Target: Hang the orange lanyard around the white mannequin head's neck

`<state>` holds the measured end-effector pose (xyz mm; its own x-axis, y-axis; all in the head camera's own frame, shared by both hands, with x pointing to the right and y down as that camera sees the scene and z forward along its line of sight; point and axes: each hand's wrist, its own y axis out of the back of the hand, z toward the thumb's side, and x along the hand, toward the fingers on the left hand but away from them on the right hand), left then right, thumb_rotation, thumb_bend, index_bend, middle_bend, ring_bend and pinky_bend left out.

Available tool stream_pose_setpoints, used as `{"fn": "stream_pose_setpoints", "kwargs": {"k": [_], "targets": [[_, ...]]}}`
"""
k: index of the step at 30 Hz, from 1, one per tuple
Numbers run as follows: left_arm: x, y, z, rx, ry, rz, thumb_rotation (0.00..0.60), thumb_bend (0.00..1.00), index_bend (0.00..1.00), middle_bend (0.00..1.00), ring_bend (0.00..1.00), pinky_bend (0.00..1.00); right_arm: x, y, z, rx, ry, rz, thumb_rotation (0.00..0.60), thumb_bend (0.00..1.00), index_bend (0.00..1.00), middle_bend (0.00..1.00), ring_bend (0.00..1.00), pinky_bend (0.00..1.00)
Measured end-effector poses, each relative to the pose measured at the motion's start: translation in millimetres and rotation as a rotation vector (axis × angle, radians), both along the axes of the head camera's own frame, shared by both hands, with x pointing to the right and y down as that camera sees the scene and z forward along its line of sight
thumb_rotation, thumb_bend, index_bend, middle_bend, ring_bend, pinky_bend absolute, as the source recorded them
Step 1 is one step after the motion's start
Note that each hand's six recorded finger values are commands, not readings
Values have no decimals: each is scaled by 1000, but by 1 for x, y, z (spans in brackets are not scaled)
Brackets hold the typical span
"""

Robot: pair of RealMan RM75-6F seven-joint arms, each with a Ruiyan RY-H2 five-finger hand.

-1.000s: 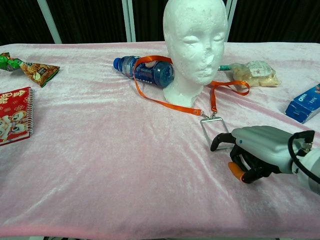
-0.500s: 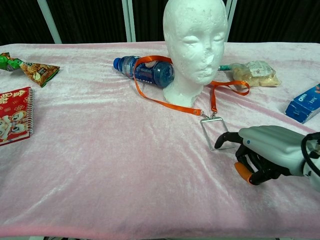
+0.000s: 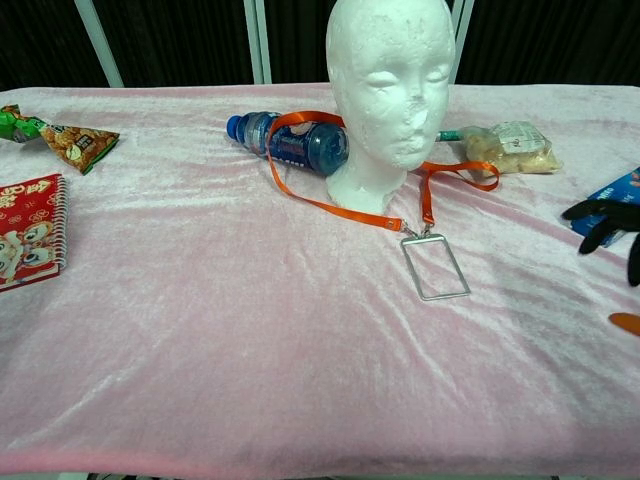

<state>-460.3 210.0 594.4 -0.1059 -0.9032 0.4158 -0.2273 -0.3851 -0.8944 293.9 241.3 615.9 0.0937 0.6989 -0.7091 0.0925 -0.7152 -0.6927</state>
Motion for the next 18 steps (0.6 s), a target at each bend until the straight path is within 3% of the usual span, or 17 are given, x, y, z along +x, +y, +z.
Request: {"fn": "stream_pose_setpoints", "kwargs": {"k": [8, 18], "targets": [[3, 8, -4, -13, -8, 4, 600, 100, 211, 22, 0, 0, 57, 8, -30, 171, -7, 61, 600, 157, 117, 71, 181, 193], [6, 16, -11, -9, 13, -3, 600, 100, 211, 22, 0, 0, 97, 19, -40, 308, 7, -10, 600, 147, 117, 45, 146, 168]]}}
